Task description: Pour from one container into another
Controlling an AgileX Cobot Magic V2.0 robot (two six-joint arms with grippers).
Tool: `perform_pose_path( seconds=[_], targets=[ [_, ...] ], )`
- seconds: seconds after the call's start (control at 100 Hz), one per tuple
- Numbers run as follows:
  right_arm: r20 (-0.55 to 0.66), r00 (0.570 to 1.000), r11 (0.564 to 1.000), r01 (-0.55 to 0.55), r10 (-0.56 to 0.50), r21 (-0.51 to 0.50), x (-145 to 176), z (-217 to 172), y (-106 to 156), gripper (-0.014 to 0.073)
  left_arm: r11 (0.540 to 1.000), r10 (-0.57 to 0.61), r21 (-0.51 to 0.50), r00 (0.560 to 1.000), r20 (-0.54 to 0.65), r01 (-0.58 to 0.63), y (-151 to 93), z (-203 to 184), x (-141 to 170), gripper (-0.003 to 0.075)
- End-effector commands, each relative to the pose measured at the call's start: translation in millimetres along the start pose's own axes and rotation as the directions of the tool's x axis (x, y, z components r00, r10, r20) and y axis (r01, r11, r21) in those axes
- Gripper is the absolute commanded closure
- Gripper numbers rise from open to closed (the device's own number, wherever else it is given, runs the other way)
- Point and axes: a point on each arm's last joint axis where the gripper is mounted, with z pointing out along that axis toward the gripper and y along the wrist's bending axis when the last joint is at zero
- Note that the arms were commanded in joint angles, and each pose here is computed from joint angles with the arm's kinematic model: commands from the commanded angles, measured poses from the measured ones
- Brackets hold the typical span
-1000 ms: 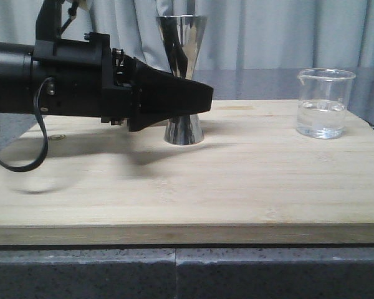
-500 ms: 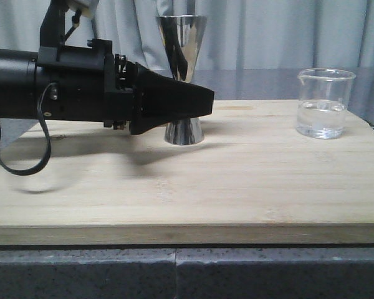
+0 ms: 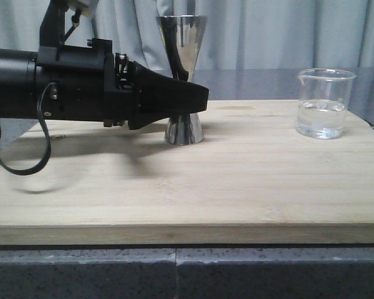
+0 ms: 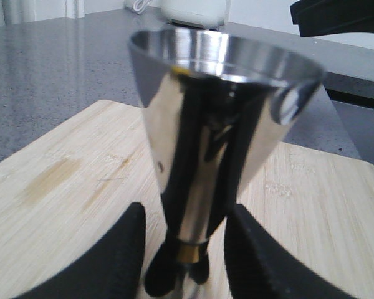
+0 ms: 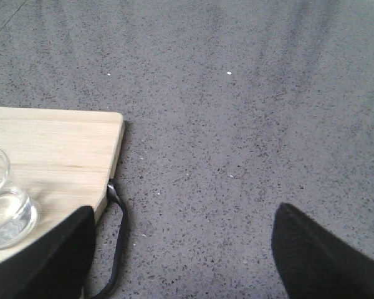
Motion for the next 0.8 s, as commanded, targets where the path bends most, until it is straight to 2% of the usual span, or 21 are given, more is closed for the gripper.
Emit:
perform_pose_path(
  seconds=[0.0, 0.33, 0.66, 0.79],
  targets=[
    [0.095, 0.995, 1.0, 0.007, -0.008, 0.005, -14.3, -2.5, -0.8, 0.0063, 0.999, 0.022, 0.044, 0.99, 0.142, -0.028, -6.5, 0.1, -27.4, 0.0486],
    [0.095, 0.995, 1.0, 0.007, -0.008, 0.005, -14.3, -2.5, -0.8, 0.0063, 0.998, 0.021, 0.049, 0.989, 0.148, -0.029, -7.0, 0.0, -28.0, 0.0604],
    [0.095, 0.995, 1.0, 0.007, -0.008, 0.005, -14.3, -2.5, -0.8, 0.0063, 0.993, 0.018, 0.108, 0.978, 0.208, -0.041, -12.6, -1.4, -33.3, 0.0738],
    [0.093, 0.996, 1.0, 0.006, -0.006, 0.004, -14.1, -2.5, -0.7, 0.0063, 0.991, 0.024, 0.12, 0.977, 0.213, -0.05, -13.9, -1.7, -33.6, 0.0739]
  ],
)
